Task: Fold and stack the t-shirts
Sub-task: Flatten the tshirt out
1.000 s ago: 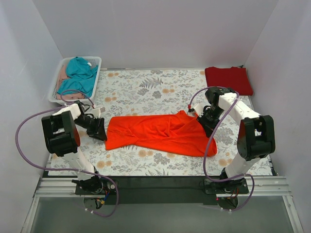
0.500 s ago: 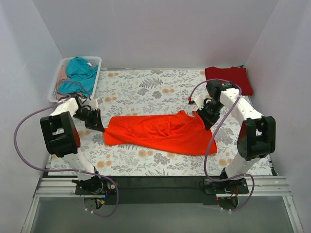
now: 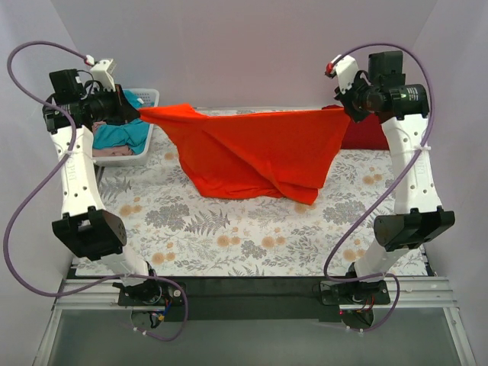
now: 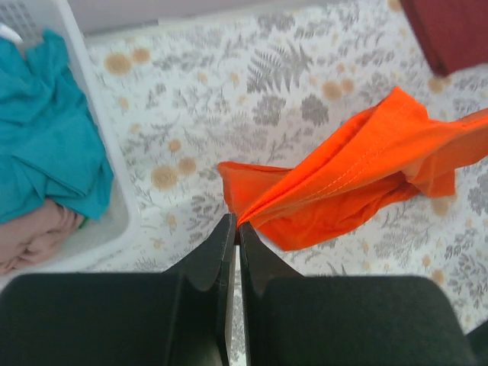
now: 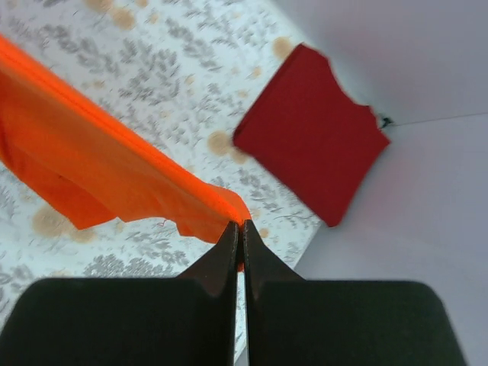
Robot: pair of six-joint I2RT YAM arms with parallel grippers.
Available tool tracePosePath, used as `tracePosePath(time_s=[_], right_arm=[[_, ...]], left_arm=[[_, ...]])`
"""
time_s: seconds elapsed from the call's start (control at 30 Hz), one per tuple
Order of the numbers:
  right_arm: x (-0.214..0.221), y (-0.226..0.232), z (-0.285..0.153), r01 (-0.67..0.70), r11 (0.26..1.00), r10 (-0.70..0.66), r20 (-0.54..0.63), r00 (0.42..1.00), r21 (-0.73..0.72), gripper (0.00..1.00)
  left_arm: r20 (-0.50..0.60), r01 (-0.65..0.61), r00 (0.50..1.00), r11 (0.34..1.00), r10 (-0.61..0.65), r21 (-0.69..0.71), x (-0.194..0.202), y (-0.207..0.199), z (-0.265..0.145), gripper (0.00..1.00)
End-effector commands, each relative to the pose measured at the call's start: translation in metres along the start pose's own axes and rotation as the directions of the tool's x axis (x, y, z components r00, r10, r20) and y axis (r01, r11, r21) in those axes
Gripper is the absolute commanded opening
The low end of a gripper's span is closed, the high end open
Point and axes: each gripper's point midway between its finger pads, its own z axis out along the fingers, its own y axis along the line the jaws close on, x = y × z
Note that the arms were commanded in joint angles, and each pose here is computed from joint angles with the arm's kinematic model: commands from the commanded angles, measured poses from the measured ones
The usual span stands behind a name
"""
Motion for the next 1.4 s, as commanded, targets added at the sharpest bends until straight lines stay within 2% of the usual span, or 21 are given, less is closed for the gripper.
tracePosePath(time_s=[0.0, 0.03, 0.1, 0.13, 0.2, 0.23, 0.3, 0.37, 0.43, 0.5, 0.6, 0.83, 0.9, 0.97, 1.07, 1.1, 1.13, 1.2, 1.23, 1.27, 1.37], right_arm=[[-0.029, -0.048, -0.049, -0.028, 0.967, 0.004, 0.094, 0.996, 0.253, 0.01], [-0.036, -0.053, -0.068, -0.036, 0.954, -0.002, 0.129, 0.992, 0.298, 0.01], [-0.046, -0.062, -0.092, -0.063, 0.928, -0.006, 0.183, 0.983, 0.368, 0.01], [-0.049, -0.063, -0.121, -0.081, 0.905, -0.015, 0.222, 0.975, 0.417, 0.01], [-0.048, -0.06, -0.141, -0.11, 0.889, -0.014, 0.265, 0.964, 0.445, 0.01], [-0.049, -0.055, -0.172, -0.136, 0.87, -0.024, 0.317, 0.948, 0.473, 0.01], [-0.045, -0.05, -0.213, -0.18, 0.827, -0.042, 0.376, 0.926, 0.533, 0.01], [-0.041, -0.048, -0.242, -0.204, 0.788, -0.067, 0.411, 0.909, 0.58, 0.01], [-0.039, -0.044, -0.287, -0.246, 0.735, -0.109, 0.469, 0.877, 0.631, 0.01], [-0.037, -0.038, -0.331, -0.294, 0.685, -0.149, 0.523, 0.839, 0.667, 0.01], [-0.032, -0.034, -0.372, -0.331, 0.624, -0.198, 0.553, 0.81, 0.708, 0.01], [-0.04, -0.041, -0.419, -0.358, 0.505, -0.321, 0.555, 0.767, 0.785, 0.01], [-0.045, -0.048, -0.412, -0.33, 0.488, -0.348, 0.527, 0.775, 0.808, 0.01], [-0.045, -0.052, -0.383, -0.281, 0.51, -0.344, 0.492, 0.799, 0.813, 0.01], [-0.04, -0.047, -0.332, -0.177, 0.585, -0.345, 0.441, 0.829, 0.791, 0.01], [-0.029, -0.044, -0.286, -0.113, 0.639, -0.325, 0.4, 0.857, 0.761, 0.01], [-0.023, -0.041, -0.264, -0.064, 0.659, -0.331, 0.366, 0.87, 0.749, 0.01], [0.0, -0.029, -0.193, 0.027, 0.736, -0.312, 0.303, 0.9, 0.677, 0.01], [0.01, -0.024, -0.167, 0.058, 0.761, -0.309, 0.282, 0.908, 0.646, 0.01], [0.017, -0.019, -0.146, 0.092, 0.781, -0.315, 0.264, 0.912, 0.617, 0.01], [0.043, 0.003, -0.072, 0.15, 0.859, -0.297, 0.237, 0.925, 0.49, 0.01]], left_arm=[[0.197, -0.05, 0.978, 0.997, 0.062, -0.064, -0.054, -0.024, -0.049, 0.0], [0.267, -0.104, 0.955, 0.99, 0.125, -0.092, -0.07, -0.037, -0.07, 0.0], [0.328, -0.145, 0.925, 0.976, 0.191, -0.161, -0.08, -0.044, -0.091, 0.0], [0.392, -0.184, 0.883, 0.959, 0.257, -0.214, -0.088, -0.056, -0.114, 0.0], [0.444, -0.203, 0.832, 0.928, 0.331, -0.313, -0.093, -0.062, -0.14, 0.0], [0.496, -0.222, 0.778, 0.907, 0.386, -0.357, -0.093, -0.077, -0.162, 0.0], [0.542, -0.219, 0.719, 0.882, 0.435, -0.417, -0.095, -0.091, -0.189, 0.0], [0.566, -0.213, 0.686, 0.87, 0.457, -0.445, -0.099, -0.111, -0.218, 0.0], [0.567, -0.161, 0.691, 0.859, 0.449, -0.485, -0.101, -0.108, -0.232, 0.0], [0.582, -0.162, 0.649, 0.836, 0.49, -0.524, -0.11, -0.117, -0.252, 0.0], [0.603, -0.162, 0.583, 0.805, 0.545, -0.571, -0.127, -0.133, -0.282, 0.0], [0.605, -0.161, 0.439, 0.721, 0.664, -0.674, -0.156, -0.158, -0.334, 0.0], [0.572, -0.251, 0.418, 0.695, 0.706, -0.674, -0.154, -0.168, -0.329, 0.0], [0.547, -0.385, 0.432, 0.695, 0.717, -0.607, -0.139, -0.175, -0.301, 0.0], [0.469, -0.517, 0.555, 0.726, 0.687, -0.453, -0.095, -0.162, -0.244, 0.0], [0.449, -0.549, 0.61, 0.757, 0.652, -0.354, -0.072, -0.162, -0.222, 0.0], [0.399, -0.551, 0.68, 0.787, 0.616, -0.276, -0.047, -0.144, -0.191, 0.0], [0.364, -0.522, 0.755, 0.836, 0.545, -0.17, -0.018, -0.133, -0.16, 0.0], [0.336, -0.508, 0.786, 0.852, 0.519, -0.129, -0.003, -0.125, -0.145, 0.0], [0.291, -0.461, 0.839, 0.885, 0.46, -0.069, 0.021, -0.112, -0.121, 0.0], [0.226, -0.333, 0.918, 0.943, 0.327, -0.014, 0.049, -0.082, -0.077, 0.0]])
